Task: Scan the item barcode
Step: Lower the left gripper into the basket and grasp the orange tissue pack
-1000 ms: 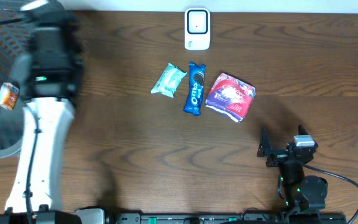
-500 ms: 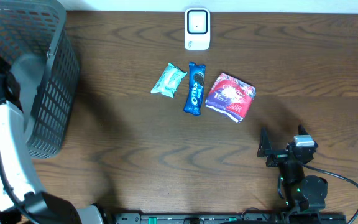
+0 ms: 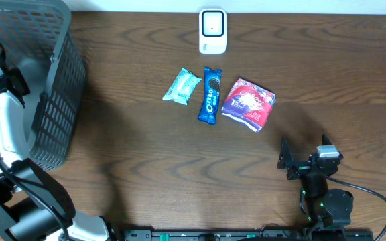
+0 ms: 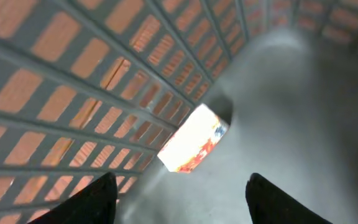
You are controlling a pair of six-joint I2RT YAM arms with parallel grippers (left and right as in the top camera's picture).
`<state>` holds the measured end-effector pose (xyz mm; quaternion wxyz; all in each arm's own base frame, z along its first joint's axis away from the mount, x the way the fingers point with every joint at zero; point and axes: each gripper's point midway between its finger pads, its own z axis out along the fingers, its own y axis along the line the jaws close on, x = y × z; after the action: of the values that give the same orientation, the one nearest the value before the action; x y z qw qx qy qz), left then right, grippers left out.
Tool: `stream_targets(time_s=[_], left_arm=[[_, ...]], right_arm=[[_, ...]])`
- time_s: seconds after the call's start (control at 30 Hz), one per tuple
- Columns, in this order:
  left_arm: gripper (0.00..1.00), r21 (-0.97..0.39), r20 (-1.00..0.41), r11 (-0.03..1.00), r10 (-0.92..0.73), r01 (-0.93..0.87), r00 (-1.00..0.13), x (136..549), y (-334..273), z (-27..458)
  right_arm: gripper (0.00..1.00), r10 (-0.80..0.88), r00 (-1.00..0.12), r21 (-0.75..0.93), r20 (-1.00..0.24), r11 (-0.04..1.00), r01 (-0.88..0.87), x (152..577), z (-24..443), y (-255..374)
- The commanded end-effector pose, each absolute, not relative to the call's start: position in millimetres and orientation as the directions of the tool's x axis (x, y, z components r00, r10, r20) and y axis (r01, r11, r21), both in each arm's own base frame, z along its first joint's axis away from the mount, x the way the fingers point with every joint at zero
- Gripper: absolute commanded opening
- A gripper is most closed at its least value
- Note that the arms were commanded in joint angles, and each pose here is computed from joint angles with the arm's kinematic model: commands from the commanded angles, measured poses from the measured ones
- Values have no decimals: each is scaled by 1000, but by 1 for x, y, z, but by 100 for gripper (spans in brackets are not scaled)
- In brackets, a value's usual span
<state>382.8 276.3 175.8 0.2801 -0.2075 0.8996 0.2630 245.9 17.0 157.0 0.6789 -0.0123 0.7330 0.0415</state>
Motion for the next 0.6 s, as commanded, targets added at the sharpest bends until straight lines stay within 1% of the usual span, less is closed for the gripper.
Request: stream_targets(time_s=[0.0,0.07,0.23,0.3,0.37,0.47,0.57], left_arm=[[66,494,-455,807,-76,-323,-887,379,281,153],[66,504,-404,816,-65,-282,-912,376,284,137],[65,503,-393,816,-78,-286,-916,379,294,119],[64,515,-362,823,-44,-240,-931,381,294,111],[64,537,-305,829,20,-155,-952,382,295,100],[65,545,-281,830,45,-121,-959,384,297,91],[64,548,-287,827,45,-125,-957,389,301,83]], right_arm=[[99,52,-80,57,-995,996,-64,246,156,15],[99,52,-80,57,-995,996,-63,246,156,15],[99,52,-80,57,-995,996,-63,246,156,15],[99,52,-80,57,-995,996,-63,246,156,15],[99,52,-80,57,-995,996,-63,246,156,15],[99,52,-80,57,-995,996,-63,246,156,15],[99,52,-80,57,-995,996,-63,246,156,15]])
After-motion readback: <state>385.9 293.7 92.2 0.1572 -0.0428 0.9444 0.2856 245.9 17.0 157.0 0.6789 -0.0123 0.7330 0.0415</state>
